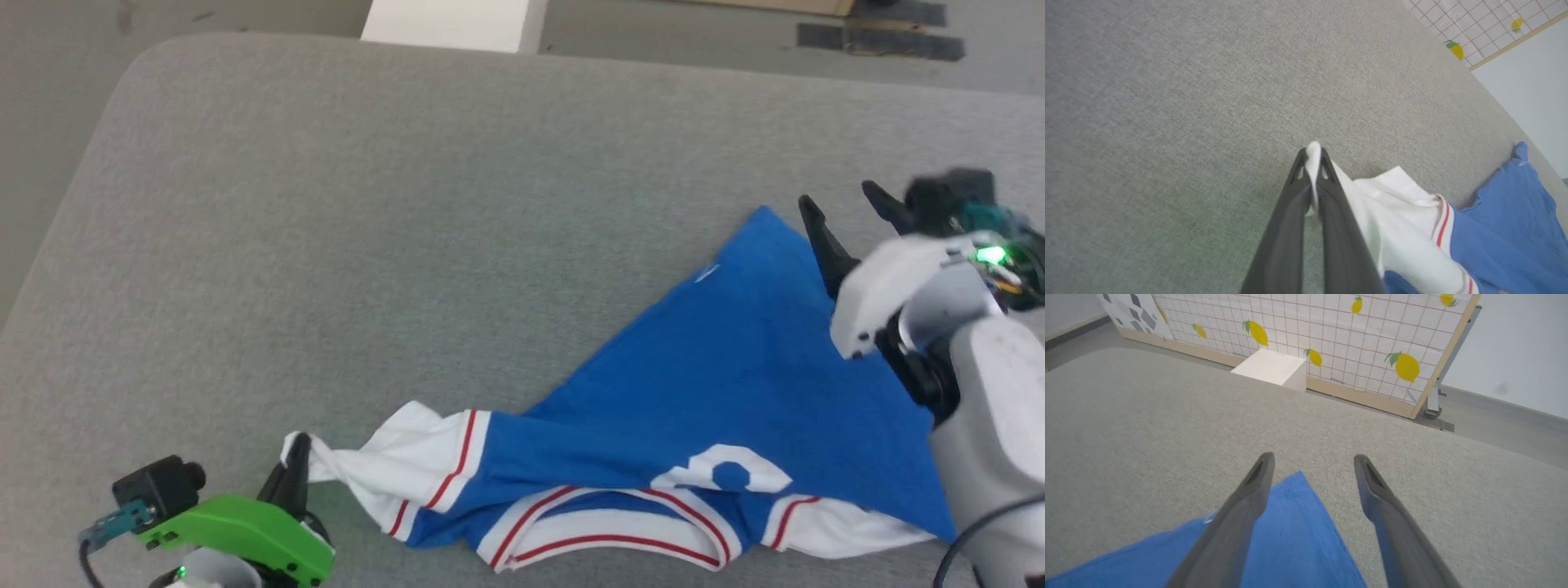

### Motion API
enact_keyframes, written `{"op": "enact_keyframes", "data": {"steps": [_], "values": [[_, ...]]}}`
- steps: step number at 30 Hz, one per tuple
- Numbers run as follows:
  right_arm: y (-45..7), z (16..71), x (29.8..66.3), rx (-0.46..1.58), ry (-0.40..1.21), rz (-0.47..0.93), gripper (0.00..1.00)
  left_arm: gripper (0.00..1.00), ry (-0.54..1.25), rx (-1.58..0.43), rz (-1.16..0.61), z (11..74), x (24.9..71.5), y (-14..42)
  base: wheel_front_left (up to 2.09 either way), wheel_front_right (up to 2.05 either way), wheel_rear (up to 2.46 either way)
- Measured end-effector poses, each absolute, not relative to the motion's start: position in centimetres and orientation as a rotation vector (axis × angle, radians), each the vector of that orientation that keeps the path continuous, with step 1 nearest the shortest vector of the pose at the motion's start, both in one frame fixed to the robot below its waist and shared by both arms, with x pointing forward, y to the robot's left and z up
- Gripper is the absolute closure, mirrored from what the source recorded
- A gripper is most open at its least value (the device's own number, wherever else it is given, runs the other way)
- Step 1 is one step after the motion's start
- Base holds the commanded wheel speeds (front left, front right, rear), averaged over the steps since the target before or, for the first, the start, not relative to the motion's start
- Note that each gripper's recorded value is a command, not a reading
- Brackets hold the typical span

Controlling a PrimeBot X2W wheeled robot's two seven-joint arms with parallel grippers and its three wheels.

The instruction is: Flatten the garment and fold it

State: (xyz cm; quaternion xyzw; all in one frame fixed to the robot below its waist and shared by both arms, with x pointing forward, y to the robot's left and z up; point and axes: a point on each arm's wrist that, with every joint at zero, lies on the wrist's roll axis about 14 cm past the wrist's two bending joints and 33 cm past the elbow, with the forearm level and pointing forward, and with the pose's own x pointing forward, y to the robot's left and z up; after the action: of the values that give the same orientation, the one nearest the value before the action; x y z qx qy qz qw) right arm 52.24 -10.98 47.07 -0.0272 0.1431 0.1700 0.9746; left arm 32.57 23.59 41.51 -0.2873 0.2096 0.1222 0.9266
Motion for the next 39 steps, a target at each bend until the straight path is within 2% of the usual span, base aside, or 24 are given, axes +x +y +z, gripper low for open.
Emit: {"op": "enact_keyframes", "data": {"steps": [9, 15, 17, 18, 23, 30, 33, 39], "values": [[-8.1, 39.9, 54.3, -0.177, 0.642, 0.43, 0.0, 1.0, 0.452, -0.604, 0.316, 39.9, 31.9, 24.6, 0.0, 0.0, 0.0], [-7.5, 37.2, 54.8, -0.237, 0.805, 0.445, 0.0, 1.0, 0.475, -0.613, 0.356, 38.8, 31.4, 25.1, 0.0, 0.0, 0.0], [-7.5, 36.9, 55.1, -0.24, 0.849, 0.439, 0.71, 1.0, 0.48, -0.612, 0.362, 38.6, 31.3, 25.2, 0.0, 0.0, 0.0], [-7.5, 36.9, 55.2, -0.239, 0.869, 0.435, 1.0, 1.0, 0.484, -0.611, 0.366, 38.4, 31.2, 25.3, 0.0, 0.0, 0.0], [-7.7, 37.7, 55.2, -0.195, 0.851, 0.414, 1.0, 1.0, 0.48, -0.611, 0.367, 38.5, 31.1, 25.3, 0.0, 0.0, 0.0], [-9.1, 40.6, 53.6, -0.048, 0.598, 0.359, 1.0, 1.0, 0.422, -0.605, 0.337, 40.2, 31.5, 25.4, 0.0, 0.0, 0.0], [-10.4, 42.7, 52.1, 0.002, 0.478, 0.323, 1.0, 1.0, 0.398, -0.594, 0.319, 41.2, 31.4, 25.4, 0.0, 0.0, 0.0], [-14.1, 45.5, 47.7, 0.064, 0.36, 0.23, 1.0, 1.0, 0.292, -0.572, 0.235, 44.7, 33.0, 24.9, 0.0, 0.0, 0.0]]}}
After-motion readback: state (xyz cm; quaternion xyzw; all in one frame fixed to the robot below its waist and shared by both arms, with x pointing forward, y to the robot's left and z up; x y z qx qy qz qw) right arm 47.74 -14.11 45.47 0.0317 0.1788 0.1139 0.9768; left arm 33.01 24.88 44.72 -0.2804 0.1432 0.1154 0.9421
